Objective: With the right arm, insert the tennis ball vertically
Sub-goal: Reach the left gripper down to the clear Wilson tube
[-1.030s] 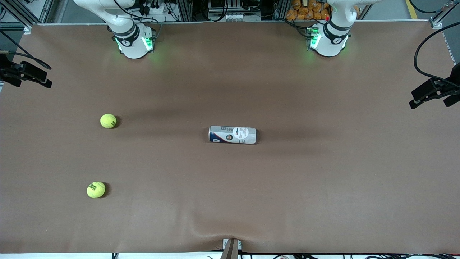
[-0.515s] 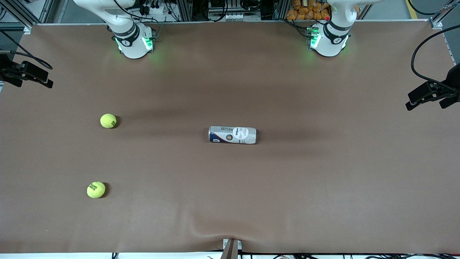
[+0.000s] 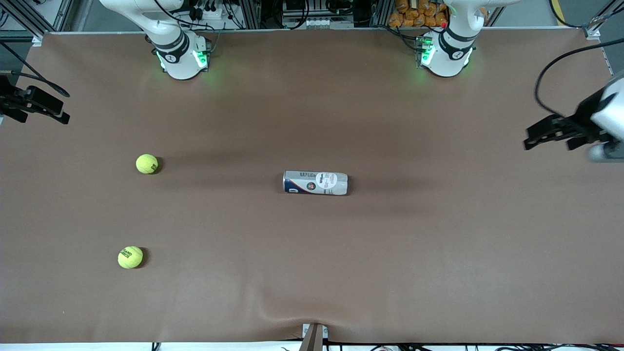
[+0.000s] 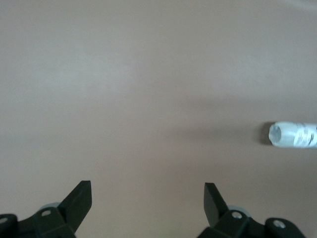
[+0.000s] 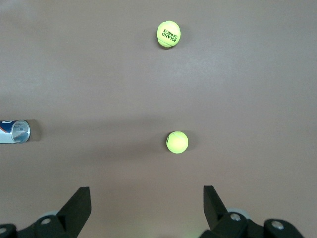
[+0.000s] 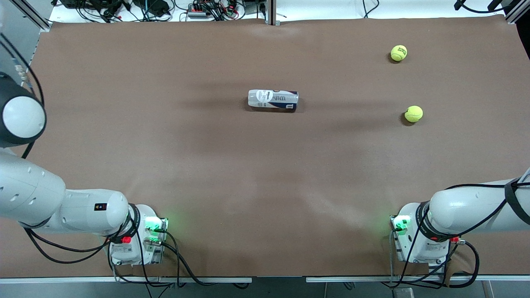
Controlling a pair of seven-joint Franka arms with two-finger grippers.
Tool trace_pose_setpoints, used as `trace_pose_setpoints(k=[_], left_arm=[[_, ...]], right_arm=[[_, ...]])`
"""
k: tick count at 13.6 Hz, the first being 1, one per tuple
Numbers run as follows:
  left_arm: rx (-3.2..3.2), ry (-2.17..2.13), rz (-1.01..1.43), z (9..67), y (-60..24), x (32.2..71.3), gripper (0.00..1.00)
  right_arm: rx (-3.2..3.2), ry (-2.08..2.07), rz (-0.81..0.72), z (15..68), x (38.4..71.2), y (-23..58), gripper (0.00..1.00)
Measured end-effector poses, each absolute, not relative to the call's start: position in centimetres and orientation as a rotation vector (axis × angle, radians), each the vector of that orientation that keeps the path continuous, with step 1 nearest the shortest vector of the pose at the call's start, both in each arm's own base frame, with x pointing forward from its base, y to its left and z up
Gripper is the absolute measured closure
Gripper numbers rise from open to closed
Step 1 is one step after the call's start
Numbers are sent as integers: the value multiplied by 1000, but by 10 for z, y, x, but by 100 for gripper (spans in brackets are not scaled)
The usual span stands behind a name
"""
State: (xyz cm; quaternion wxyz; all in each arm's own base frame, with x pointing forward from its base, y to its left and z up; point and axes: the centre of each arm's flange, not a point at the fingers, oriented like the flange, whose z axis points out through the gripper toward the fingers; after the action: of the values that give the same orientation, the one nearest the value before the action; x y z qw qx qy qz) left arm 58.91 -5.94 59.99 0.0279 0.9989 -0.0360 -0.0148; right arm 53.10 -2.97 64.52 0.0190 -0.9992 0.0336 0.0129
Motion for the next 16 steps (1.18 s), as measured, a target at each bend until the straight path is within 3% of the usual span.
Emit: trace_pose_setpoints(k=[3,11,16], left_arm=[[3045,-428,-147,549,-112,605,0],[2666,-1451,-83,432,-233,634,0],[2409,-1617,73,351,-313,636,0]], right_arm=[[-3101,94,73,635,532,-26,0],[-3102,97,78,621,539,-26,0],[-3102,97,77,621,539,-26,0]])
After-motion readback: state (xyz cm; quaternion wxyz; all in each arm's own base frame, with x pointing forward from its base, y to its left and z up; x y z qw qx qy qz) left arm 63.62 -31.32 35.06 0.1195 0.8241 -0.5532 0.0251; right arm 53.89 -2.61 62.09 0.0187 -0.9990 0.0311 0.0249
